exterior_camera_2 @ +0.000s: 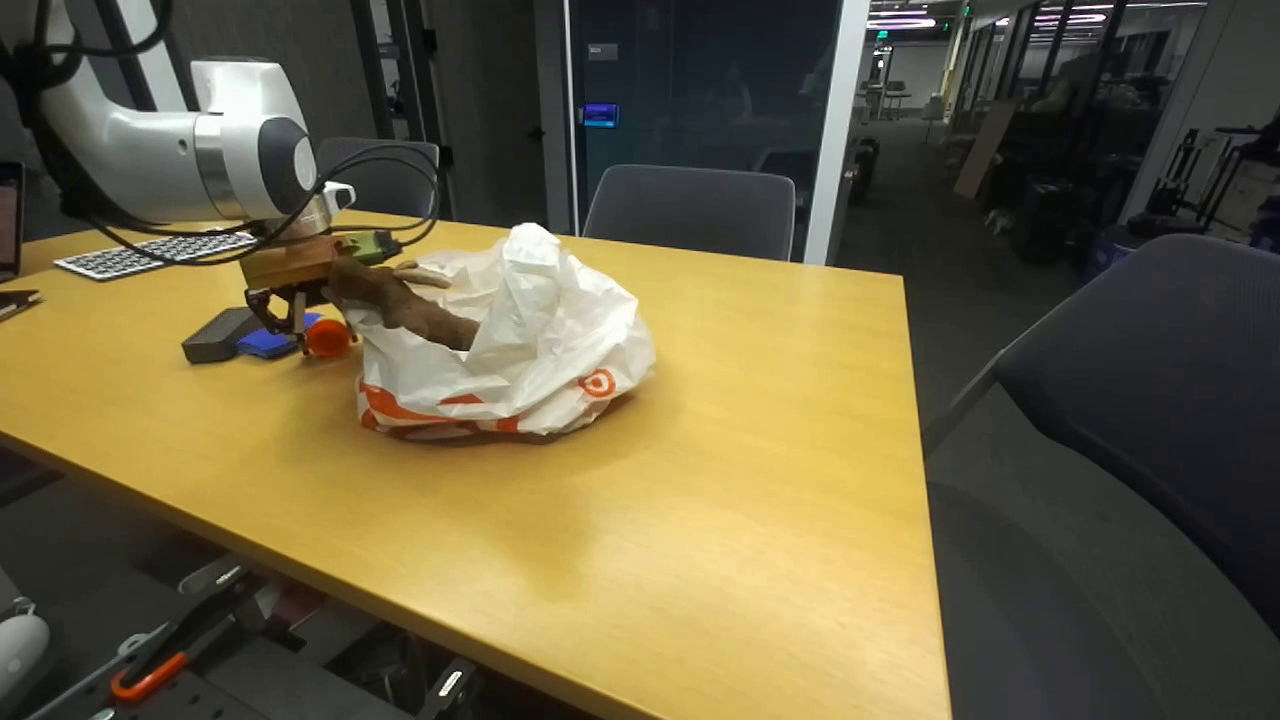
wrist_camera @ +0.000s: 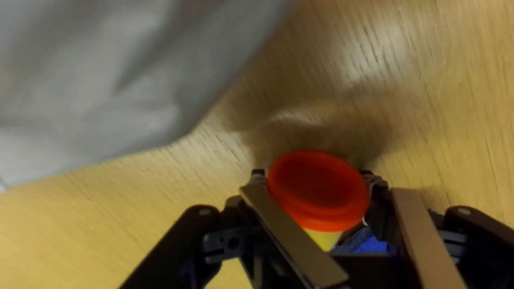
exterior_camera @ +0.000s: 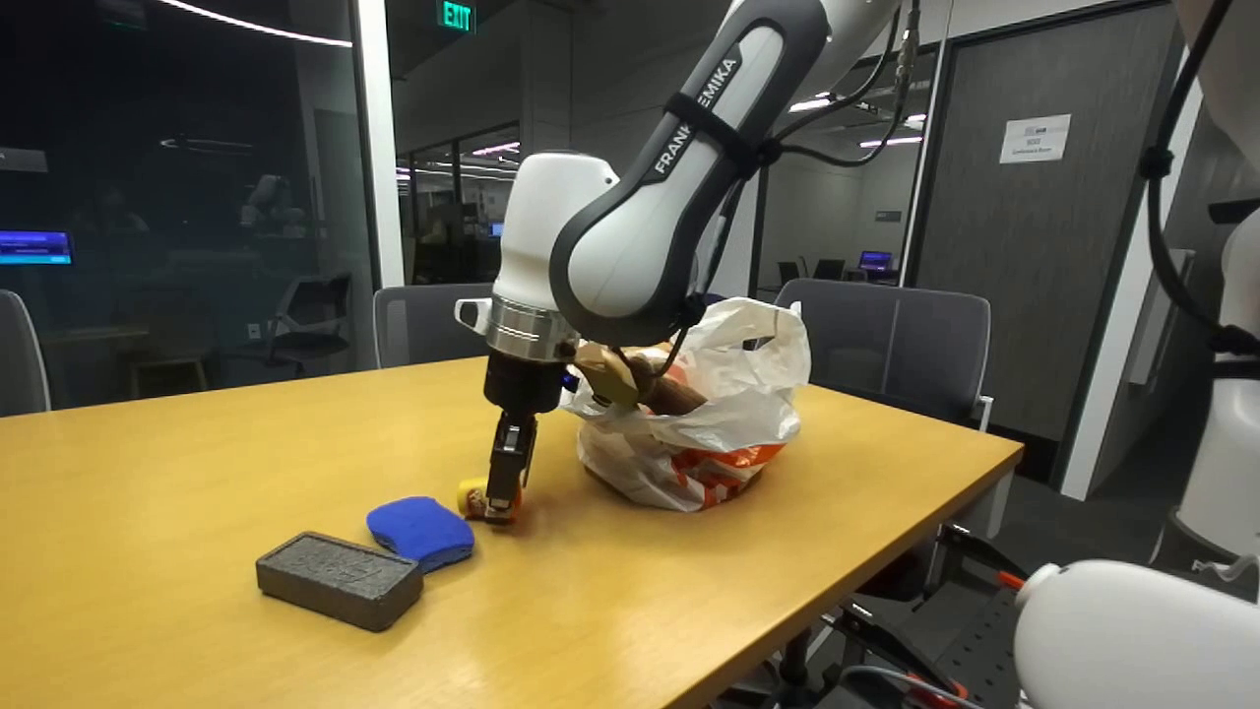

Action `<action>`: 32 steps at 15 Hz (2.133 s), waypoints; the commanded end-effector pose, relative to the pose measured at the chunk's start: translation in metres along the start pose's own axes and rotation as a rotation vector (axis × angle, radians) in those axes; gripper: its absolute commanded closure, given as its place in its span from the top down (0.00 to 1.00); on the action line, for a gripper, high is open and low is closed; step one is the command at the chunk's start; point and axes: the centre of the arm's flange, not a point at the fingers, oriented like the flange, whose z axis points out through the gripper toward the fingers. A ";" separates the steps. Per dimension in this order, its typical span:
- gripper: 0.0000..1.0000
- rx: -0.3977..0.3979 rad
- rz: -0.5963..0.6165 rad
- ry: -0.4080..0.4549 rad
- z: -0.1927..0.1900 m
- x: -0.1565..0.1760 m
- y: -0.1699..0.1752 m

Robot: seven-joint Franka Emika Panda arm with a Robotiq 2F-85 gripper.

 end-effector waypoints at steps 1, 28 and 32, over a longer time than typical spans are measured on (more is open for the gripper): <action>0.29 -0.010 0.021 -0.003 -0.005 0.011 0.003; 0.28 -0.433 0.717 -0.084 -0.126 -0.183 0.128; 0.28 -0.405 0.732 -0.108 -0.116 -0.187 0.126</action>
